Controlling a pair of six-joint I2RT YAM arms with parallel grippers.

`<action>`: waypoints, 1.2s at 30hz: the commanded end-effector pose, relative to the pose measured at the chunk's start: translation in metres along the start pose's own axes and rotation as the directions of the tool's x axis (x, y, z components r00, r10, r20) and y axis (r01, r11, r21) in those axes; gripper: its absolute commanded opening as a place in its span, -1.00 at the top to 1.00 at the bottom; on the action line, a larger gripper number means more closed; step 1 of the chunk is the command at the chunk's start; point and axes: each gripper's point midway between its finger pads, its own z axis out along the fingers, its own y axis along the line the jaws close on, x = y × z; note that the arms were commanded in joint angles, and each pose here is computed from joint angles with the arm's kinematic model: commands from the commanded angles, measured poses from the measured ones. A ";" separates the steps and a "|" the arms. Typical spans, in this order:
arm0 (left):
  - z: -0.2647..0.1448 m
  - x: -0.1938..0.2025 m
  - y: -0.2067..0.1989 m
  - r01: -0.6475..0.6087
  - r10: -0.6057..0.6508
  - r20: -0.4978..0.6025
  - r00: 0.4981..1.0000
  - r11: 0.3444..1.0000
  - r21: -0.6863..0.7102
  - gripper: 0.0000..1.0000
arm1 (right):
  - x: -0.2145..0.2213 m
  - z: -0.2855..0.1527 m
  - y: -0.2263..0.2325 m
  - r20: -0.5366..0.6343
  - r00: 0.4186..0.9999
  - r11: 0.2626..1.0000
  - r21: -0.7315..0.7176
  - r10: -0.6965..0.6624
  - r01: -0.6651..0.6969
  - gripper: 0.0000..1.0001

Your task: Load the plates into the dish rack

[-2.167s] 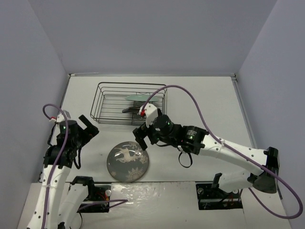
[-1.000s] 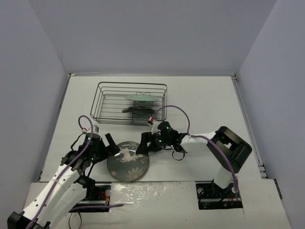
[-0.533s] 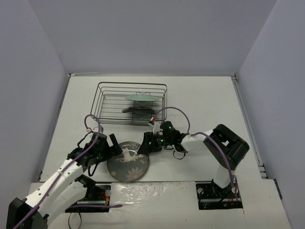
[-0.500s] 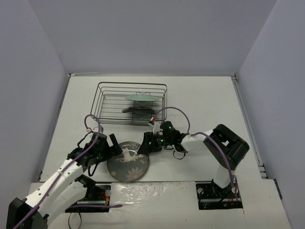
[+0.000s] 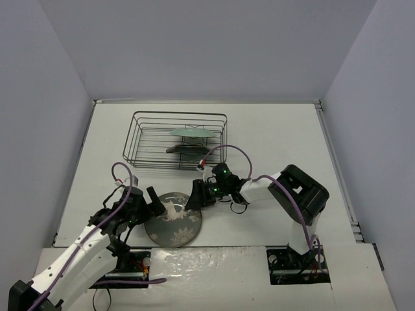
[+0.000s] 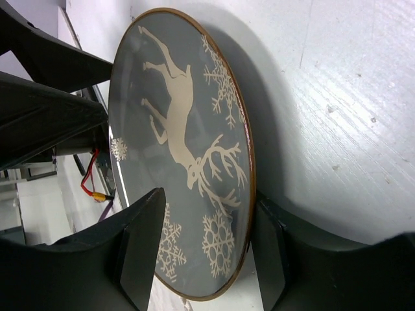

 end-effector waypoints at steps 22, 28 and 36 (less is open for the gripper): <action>-0.064 -0.118 -0.070 -0.053 0.008 0.382 0.924 0.993 0.109 -0.94 | -0.057 -0.062 0.007 0.273 0.906 0.929 0.274 -0.324 0.250 1.00; -0.077 -0.146 -0.075 -0.021 -0.018 0.464 0.885 0.997 0.078 -0.94 | -0.106 -0.143 0.064 0.437 0.706 0.811 0.472 -0.556 0.346 1.00; -0.087 -0.198 -0.069 0.045 -0.006 0.512 0.859 0.997 -0.064 -0.94 | -0.131 -0.184 0.132 0.447 0.513 0.672 0.594 -0.733 0.443 1.00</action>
